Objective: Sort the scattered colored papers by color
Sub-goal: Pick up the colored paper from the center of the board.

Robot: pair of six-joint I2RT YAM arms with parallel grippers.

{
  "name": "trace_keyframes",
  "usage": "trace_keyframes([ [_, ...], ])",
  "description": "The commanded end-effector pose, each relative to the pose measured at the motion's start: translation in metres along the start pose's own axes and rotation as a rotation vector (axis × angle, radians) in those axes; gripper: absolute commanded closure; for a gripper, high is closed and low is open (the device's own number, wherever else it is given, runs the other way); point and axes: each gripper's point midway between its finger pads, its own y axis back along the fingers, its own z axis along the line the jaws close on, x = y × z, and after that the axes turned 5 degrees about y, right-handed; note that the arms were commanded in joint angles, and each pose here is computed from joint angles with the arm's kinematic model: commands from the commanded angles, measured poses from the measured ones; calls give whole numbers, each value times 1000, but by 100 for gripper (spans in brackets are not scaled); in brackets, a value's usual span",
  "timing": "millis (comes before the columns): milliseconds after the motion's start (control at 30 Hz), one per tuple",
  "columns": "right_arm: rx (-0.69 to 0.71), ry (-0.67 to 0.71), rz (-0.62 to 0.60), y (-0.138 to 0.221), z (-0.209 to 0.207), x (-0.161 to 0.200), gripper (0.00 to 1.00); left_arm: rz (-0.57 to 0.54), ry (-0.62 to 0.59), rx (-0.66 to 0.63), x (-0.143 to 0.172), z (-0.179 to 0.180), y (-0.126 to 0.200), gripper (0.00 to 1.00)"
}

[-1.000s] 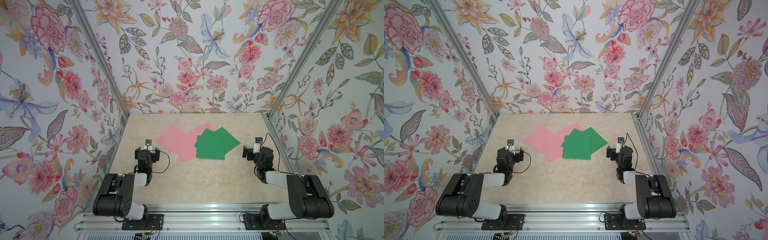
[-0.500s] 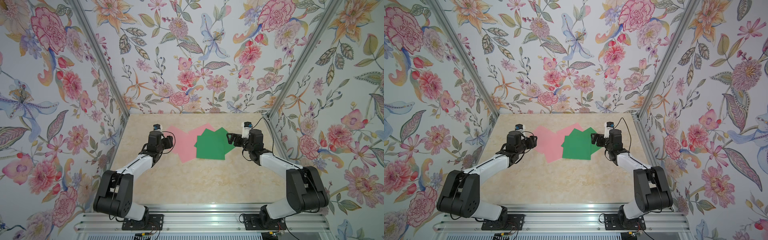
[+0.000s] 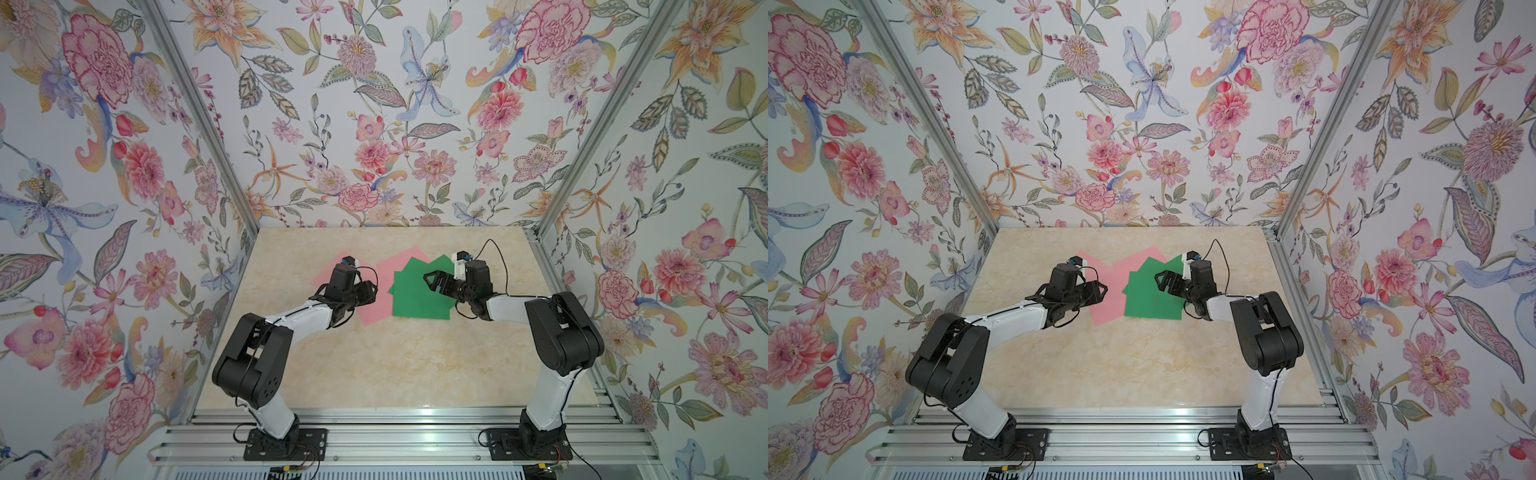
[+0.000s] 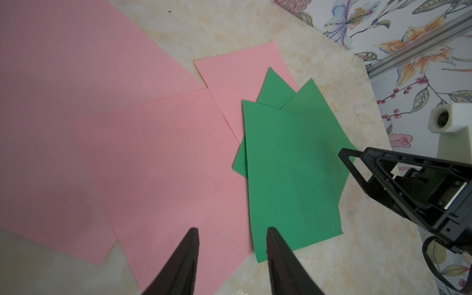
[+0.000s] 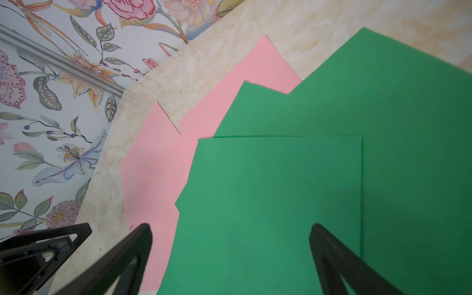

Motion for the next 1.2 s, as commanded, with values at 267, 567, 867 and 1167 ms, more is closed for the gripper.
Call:
trace_keyframes([
  [267,61,3,48,-11,-2,8,0,66,64,62,18,-36,-30,51],
  [567,147,-21,88,-11,-19,17,0,126,165,68,34,-35,-40,50],
  [867,168,-47,106,-14,-25,24,0,181,185,74,49,-36,-52,49],
  [1167,164,-44,110,-12,-23,24,0,241,154,79,58,-34,-75,49],
])
